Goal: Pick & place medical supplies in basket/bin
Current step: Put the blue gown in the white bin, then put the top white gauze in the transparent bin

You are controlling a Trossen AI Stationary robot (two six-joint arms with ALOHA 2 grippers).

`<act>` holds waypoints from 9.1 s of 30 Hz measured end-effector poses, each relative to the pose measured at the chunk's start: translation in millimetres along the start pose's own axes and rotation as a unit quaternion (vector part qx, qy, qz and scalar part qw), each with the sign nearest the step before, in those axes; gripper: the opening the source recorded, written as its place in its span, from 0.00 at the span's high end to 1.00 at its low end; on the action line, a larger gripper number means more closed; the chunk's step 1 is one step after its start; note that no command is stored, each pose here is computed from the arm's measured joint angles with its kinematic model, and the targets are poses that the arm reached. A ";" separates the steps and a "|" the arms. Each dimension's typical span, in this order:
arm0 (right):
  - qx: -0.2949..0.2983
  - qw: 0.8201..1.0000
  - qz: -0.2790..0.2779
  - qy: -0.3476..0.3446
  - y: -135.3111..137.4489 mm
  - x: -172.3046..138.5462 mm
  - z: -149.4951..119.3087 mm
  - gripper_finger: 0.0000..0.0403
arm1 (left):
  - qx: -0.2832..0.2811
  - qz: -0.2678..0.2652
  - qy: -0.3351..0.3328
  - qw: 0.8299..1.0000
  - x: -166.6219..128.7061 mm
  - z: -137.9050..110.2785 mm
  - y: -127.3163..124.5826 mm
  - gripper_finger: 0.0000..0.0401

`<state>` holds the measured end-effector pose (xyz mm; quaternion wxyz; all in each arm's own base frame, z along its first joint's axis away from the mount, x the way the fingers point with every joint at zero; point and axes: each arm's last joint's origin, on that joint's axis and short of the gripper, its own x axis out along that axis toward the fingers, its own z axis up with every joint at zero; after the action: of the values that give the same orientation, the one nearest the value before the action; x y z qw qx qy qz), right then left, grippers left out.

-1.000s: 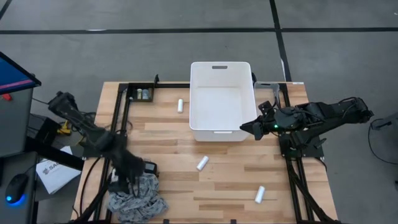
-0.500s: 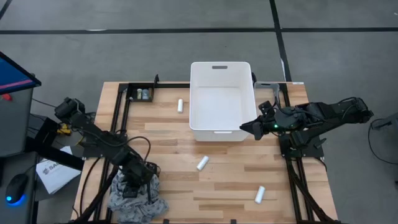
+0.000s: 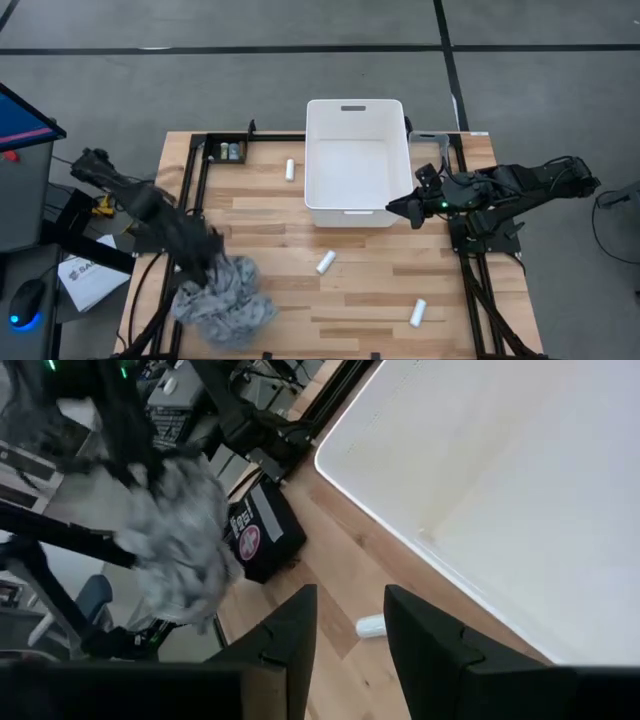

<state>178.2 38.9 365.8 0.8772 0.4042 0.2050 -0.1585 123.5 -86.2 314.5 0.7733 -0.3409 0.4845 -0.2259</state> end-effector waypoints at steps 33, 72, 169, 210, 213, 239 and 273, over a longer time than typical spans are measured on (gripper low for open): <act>-0.016 0.998 0.022 -0.064 -3.6 -18.7 14.3 0.71 | 0.155 0.298 -0.465 0.819 -87.6 303.7 132.7 0.99; -0.023 0.997 0.013 -0.074 -4.0 -18.0 14.8 0.66 | -0.151 0.468 -0.391 0.778 -126.3 166.7 84.2 0.53; -0.146 0.961 0.129 -0.194 20.2 38.9 65.4 0.37 | 0.107 0.206 -0.620 0.749 -48.1 133.5 65.7 0.92; -0.094 0.929 0.296 -0.203 10.2 162.5 108.5 0.37 | 0.131 0.139 -0.636 0.747 -20.5 150.7 57.9 0.92; -0.103 0.925 0.313 -0.191 18.3 172.6 114.9 0.37 | 0.131 0.138 -0.635 0.748 -20.4 150.7 57.9 0.92; -0.134 0.931 0.304 -0.147 22.4 181.3 126.9 0.64 | 0.129 0.136 -0.636 0.749 -20.5 150.6 57.8 0.92; -0.158 0.924 0.307 -0.167 29.7 150.4 134.2 0.82 | 0.124 0.193 -0.581 0.781 -20.6 138.5 63.2 0.63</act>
<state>352.6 -63.4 390.7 0.9569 0.2711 -0.0563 0.0876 240.9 12.6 320.8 0.9714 -0.2076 -0.0327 0.1106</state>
